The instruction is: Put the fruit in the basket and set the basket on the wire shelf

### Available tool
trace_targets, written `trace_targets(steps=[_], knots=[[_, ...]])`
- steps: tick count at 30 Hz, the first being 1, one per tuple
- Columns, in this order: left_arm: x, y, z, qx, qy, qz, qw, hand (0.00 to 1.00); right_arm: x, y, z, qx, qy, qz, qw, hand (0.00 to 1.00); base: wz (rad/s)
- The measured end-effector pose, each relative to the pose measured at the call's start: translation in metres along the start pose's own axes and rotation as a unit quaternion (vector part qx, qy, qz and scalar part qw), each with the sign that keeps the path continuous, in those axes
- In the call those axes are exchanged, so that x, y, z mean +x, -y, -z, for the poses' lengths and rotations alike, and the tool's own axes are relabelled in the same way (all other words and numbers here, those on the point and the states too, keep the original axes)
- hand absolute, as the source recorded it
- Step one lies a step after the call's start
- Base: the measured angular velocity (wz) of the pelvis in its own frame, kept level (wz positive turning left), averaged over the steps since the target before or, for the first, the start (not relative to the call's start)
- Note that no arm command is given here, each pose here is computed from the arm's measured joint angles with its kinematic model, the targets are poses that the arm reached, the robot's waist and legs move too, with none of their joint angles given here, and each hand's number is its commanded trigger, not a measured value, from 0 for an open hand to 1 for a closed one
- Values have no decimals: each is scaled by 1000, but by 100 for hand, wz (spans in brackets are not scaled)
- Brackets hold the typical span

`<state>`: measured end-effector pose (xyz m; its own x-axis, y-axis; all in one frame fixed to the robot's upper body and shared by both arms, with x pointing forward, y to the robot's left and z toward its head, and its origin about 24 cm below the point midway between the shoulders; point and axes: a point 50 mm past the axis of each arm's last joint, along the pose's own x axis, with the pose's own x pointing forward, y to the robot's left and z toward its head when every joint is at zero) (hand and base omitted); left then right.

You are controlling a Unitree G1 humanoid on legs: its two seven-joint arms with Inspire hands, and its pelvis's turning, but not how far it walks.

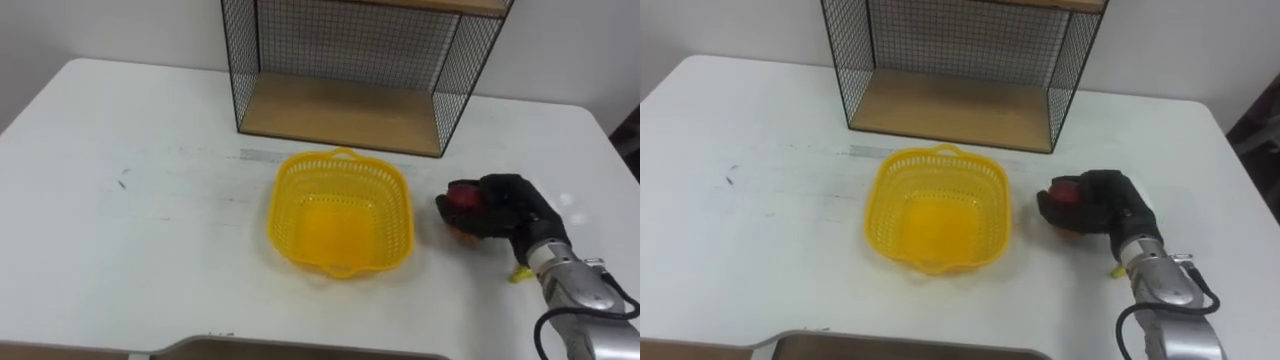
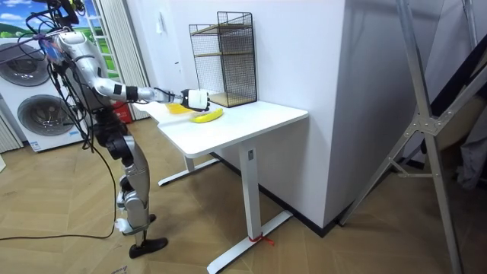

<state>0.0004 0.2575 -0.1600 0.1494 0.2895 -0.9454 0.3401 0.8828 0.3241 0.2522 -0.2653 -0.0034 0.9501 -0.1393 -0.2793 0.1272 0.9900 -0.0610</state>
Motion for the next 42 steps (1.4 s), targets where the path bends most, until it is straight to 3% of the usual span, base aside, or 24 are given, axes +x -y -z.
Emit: trace_targets(steps=[5, 11, 22, 30, 42], knots=[[0, 2, 4, 0, -11, 4, 1000, 0, 0, 0, -14, 20, 30, 24, 999, 100, -5], [1, 6, 0, -2, -12, 8, 1000, 0, -4, -2, -56, 30, 121, 44, 991, 100, -1], [2, 3, -4, -12, -7, 7, 1000, 0, -13, -16, -88, -64, 193, 28, 979, 100, 0], [3, 1, -11, -10, 2, 5, 1000, 0, -18, -47, -97, -186, 221, -38, 957, 100, -6], [3, -6, -14, 7, 9, -1, 1000, 0, -29, -81, -103, -257, 245, -144, 924, 100, 3]])
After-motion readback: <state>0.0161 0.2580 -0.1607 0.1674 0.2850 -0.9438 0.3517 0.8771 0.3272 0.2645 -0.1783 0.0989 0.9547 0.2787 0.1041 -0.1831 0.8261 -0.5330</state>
